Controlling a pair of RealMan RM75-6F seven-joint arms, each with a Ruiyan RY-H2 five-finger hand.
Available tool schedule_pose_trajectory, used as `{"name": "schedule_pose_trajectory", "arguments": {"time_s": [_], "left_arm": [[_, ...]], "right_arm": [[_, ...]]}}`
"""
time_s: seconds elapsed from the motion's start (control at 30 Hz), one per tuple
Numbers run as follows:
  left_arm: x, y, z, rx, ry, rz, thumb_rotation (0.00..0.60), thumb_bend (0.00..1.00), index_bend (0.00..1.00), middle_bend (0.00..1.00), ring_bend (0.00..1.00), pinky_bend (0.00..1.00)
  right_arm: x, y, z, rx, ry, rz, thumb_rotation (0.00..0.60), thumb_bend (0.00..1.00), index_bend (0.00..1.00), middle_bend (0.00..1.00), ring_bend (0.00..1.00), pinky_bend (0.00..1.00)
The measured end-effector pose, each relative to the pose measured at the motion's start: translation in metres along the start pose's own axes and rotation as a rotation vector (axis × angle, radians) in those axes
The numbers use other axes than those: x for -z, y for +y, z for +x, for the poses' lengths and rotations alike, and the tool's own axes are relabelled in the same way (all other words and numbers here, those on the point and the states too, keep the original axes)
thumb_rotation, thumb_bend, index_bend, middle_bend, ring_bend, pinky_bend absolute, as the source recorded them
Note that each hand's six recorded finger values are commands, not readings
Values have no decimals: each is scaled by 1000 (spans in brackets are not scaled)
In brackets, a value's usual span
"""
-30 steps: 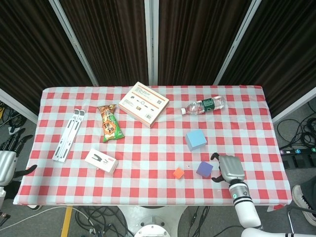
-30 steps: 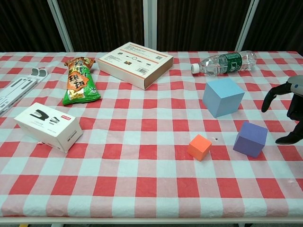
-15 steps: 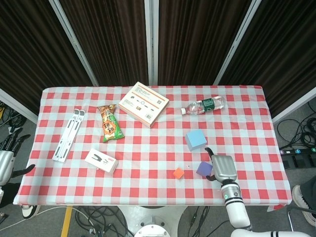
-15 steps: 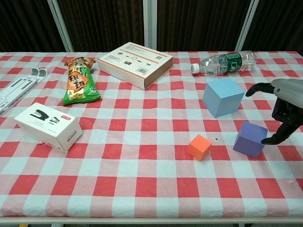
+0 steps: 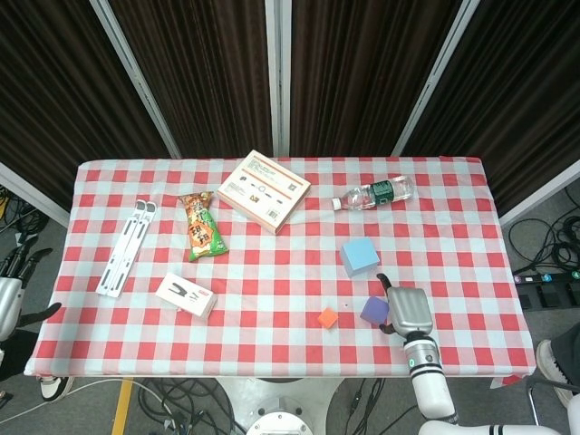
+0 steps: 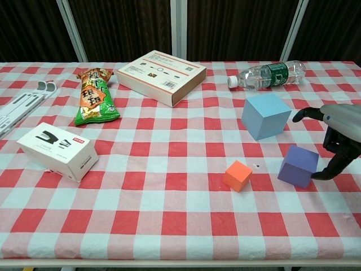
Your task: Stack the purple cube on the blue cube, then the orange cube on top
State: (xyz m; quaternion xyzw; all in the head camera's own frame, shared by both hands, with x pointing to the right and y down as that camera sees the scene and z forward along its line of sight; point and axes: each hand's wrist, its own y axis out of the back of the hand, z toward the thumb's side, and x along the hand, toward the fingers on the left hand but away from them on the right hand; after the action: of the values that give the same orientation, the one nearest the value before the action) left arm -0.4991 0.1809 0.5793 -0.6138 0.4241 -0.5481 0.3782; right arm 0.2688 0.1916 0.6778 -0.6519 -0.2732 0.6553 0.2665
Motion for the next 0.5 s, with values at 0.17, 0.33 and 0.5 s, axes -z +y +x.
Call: {"name": "schedule_pose_trajectory", "arguments": {"time_s": [0.17, 0.33, 0.5], "left_arm": [[1, -3, 0, 6, -1, -1, 600, 52, 216, 143, 133, 271], [-1, -4, 0, 7, -5, -1, 600, 52, 216, 143, 133, 271], [0, -5, -1, 11, -4, 1, 600, 52, 216, 143, 133, 270]], "right_arm": [[1, -4, -1, -10, 2, 16, 600, 0, 141, 1000, 1000, 1000], [5, -4, -4, -9, 1, 34, 600, 0, 141, 1000, 1000, 1000], [9, -2, -9, 3, 5, 52, 600, 8, 141, 1000, 1000, 1000]]}}
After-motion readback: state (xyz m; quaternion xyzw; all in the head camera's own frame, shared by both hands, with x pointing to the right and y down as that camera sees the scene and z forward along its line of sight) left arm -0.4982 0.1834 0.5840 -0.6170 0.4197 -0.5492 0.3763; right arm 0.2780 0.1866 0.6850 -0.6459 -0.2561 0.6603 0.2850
